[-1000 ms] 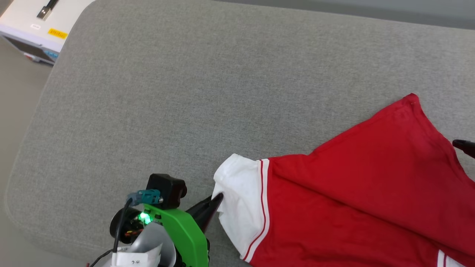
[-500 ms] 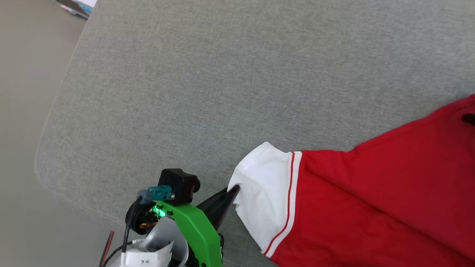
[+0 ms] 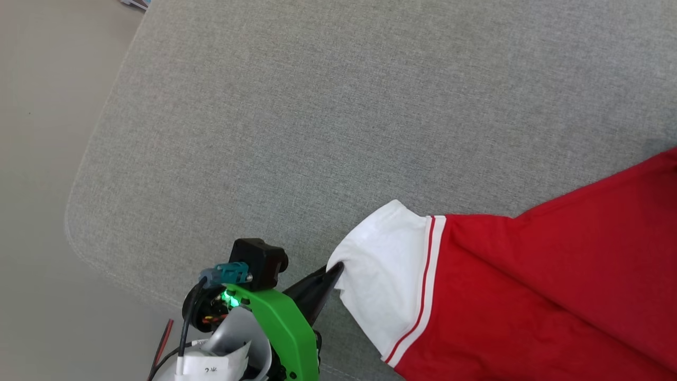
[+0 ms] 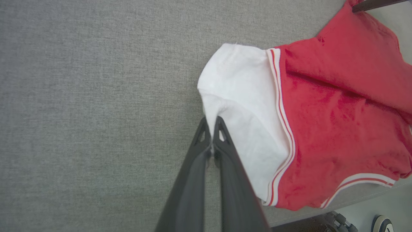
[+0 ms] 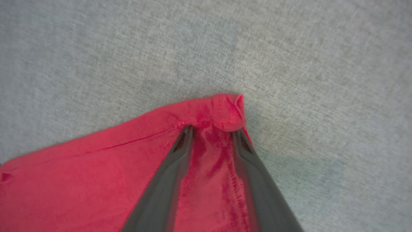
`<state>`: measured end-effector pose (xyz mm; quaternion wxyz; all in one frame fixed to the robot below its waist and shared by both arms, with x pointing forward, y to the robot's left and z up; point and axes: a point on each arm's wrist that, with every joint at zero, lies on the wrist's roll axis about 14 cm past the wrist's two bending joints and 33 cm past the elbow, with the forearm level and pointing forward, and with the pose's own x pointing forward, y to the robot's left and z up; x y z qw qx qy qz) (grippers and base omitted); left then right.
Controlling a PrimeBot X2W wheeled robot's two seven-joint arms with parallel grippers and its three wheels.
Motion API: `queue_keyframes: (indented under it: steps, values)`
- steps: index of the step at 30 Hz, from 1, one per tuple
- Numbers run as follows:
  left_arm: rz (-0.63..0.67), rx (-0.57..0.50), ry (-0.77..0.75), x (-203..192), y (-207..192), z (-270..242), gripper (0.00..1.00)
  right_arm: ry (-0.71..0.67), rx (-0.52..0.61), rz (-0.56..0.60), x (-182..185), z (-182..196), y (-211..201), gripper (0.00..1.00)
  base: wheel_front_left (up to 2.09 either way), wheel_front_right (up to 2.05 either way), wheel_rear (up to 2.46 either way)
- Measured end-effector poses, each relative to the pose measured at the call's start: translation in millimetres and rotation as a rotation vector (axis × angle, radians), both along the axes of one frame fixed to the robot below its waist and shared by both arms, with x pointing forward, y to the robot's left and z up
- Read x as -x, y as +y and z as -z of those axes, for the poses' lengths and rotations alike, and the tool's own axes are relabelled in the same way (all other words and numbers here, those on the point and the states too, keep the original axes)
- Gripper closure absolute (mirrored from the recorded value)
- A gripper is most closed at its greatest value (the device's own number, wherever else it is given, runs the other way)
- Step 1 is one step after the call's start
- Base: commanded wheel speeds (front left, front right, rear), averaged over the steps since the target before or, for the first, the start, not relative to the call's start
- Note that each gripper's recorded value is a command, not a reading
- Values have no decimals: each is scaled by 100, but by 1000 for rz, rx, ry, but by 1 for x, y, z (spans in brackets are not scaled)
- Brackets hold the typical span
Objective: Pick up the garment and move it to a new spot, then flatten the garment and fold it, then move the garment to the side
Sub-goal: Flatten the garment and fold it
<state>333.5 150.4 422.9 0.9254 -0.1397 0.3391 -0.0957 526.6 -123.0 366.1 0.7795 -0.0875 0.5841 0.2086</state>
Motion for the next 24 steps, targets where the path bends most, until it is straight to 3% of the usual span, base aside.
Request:
queue_keyframes:
  steps: [14,24]
  values:
    - [6,-13,-77,-2,3,-22,100,-168,-124,51,-6,-35,6,100,0,0,0]
    - [12,-35,-230,-13,10,-63,100,-406,-205,97,-8,-115,-14,100,0,0,0]
